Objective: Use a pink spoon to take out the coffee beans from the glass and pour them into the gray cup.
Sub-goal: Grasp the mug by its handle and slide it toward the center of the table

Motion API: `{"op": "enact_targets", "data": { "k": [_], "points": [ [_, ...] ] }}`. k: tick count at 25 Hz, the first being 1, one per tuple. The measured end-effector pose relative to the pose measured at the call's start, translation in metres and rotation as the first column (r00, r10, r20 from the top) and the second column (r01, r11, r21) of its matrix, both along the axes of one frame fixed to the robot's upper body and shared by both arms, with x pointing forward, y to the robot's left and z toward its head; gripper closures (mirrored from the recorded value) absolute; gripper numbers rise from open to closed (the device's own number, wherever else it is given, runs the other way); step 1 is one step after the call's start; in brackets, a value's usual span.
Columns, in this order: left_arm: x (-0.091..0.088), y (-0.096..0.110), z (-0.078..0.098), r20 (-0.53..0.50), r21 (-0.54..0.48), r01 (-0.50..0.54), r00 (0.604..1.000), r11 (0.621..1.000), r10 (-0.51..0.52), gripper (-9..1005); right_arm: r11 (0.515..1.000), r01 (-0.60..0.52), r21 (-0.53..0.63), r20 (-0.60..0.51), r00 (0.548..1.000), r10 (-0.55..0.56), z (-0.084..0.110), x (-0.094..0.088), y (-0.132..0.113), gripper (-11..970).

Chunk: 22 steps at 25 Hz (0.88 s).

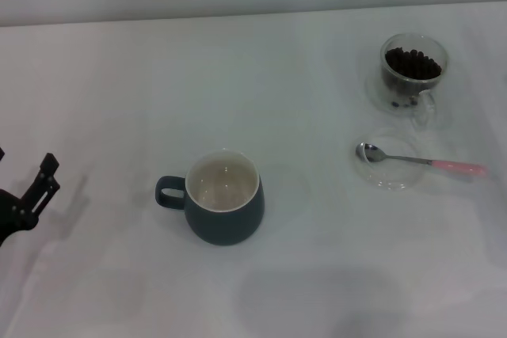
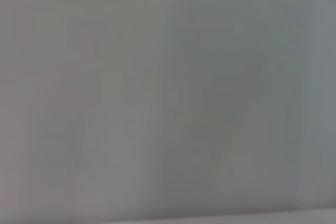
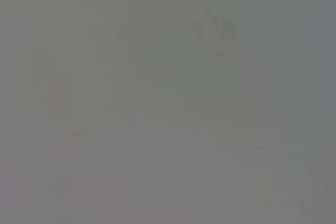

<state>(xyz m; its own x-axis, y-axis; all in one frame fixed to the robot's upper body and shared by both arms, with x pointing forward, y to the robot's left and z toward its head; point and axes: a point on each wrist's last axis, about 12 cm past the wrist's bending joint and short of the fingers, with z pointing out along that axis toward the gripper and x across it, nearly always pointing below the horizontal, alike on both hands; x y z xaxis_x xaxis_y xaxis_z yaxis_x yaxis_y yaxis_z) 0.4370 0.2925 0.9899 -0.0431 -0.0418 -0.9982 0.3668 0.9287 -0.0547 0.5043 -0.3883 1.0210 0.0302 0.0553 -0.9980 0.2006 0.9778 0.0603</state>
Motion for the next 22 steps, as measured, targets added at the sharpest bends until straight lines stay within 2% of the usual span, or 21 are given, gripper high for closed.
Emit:
{"op": "enact_targets", "data": {
  "k": [12, 22],
  "points": [
    [-0.016, 0.015, -0.003, -0.021, 0.099, 0.096, 0.995, 0.990, -0.094, 167, 1.000, -0.006, 0.001, 0.009, 1.000, 0.006, 0.002, 0.004, 0.002, 127],
    [-0.002, -0.003, -0.002, -0.049, 0.152, 0.284, 0.959, 0.947, -0.280, 166, 1.000, -0.012, 0.009, 0.012, 1.000, 0.012, 0.003, 0.008, 0.006, 128]
  ]
}}
